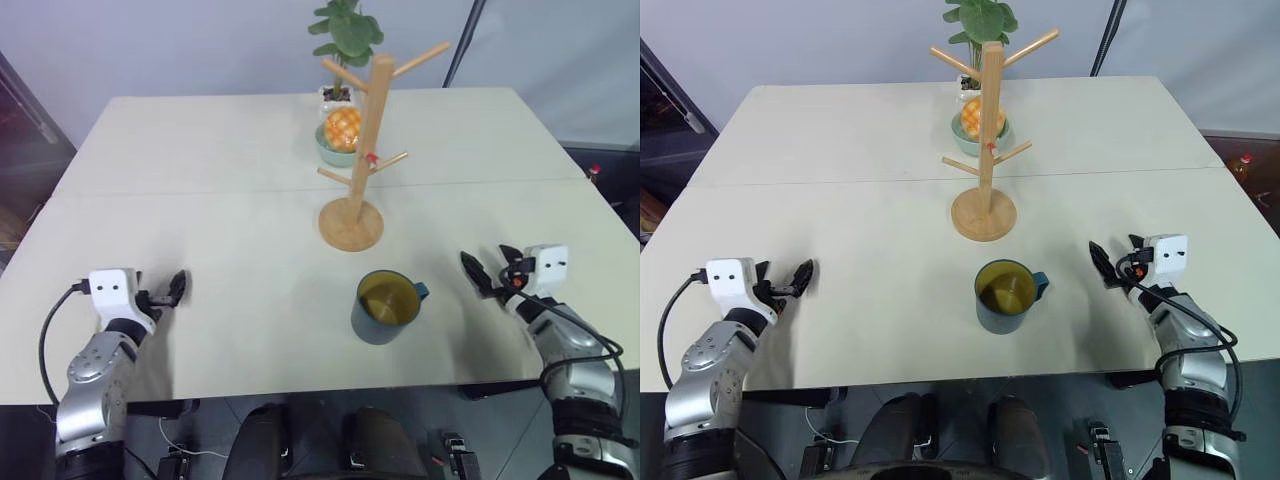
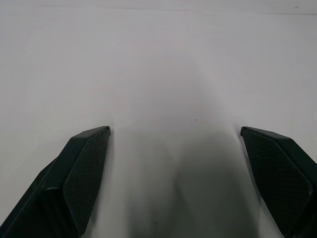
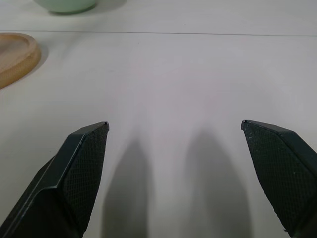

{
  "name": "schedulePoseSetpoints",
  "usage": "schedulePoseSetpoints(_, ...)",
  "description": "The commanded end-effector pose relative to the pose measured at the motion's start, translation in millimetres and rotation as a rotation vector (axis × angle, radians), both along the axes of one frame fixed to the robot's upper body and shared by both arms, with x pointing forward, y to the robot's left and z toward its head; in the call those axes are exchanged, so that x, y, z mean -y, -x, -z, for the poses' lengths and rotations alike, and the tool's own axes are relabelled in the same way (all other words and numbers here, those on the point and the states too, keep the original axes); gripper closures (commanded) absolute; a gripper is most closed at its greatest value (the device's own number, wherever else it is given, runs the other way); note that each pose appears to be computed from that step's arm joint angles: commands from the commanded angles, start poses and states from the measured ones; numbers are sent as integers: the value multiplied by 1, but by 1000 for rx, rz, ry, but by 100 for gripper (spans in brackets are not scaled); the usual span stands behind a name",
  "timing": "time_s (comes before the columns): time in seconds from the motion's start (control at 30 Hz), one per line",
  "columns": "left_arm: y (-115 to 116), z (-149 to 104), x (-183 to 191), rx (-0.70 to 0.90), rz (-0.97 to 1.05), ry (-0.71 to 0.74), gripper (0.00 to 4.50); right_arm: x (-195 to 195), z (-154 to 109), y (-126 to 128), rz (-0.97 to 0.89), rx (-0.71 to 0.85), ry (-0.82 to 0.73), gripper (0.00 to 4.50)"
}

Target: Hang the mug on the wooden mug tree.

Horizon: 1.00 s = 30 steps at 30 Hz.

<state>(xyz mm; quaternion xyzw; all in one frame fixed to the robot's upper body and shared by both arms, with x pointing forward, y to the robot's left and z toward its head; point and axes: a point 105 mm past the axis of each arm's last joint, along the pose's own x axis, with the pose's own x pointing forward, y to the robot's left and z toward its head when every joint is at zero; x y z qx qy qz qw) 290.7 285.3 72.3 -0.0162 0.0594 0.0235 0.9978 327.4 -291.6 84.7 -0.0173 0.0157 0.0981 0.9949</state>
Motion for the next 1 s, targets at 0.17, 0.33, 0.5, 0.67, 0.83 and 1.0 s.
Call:
schedulePoseSetpoints(0.17, -6, -15, 7, 65, 21, 18, 0, -1, -14, -2, 4, 55, 13, 5)
schedulePoseSetpoints(0.33, -7, -23, 27, 86, 134, 7, 0, 0, -19, 4, 6, 69, 20, 5)
schedulePoseSetpoints(0.5, -3, -33, 63, 122, 349, -6, 0, -5, -24, 18, -10, 82, 37, 5)
schedulePoseSetpoints(0.67, 10, -34, 110, 111, 678, -61, 0, -13, -32, 46, -67, 92, 54, 5)
schedulePoseSetpoints(0.83, 20, -36, 127, 106, 853, -75, 0, -22, -30, 80, -134, 49, 43, 5)
schedulePoseSetpoints(1.0, 33, -36, 144, 83, 1030, -118, 0, -51, -19, 104, -234, -15, 51, 5)
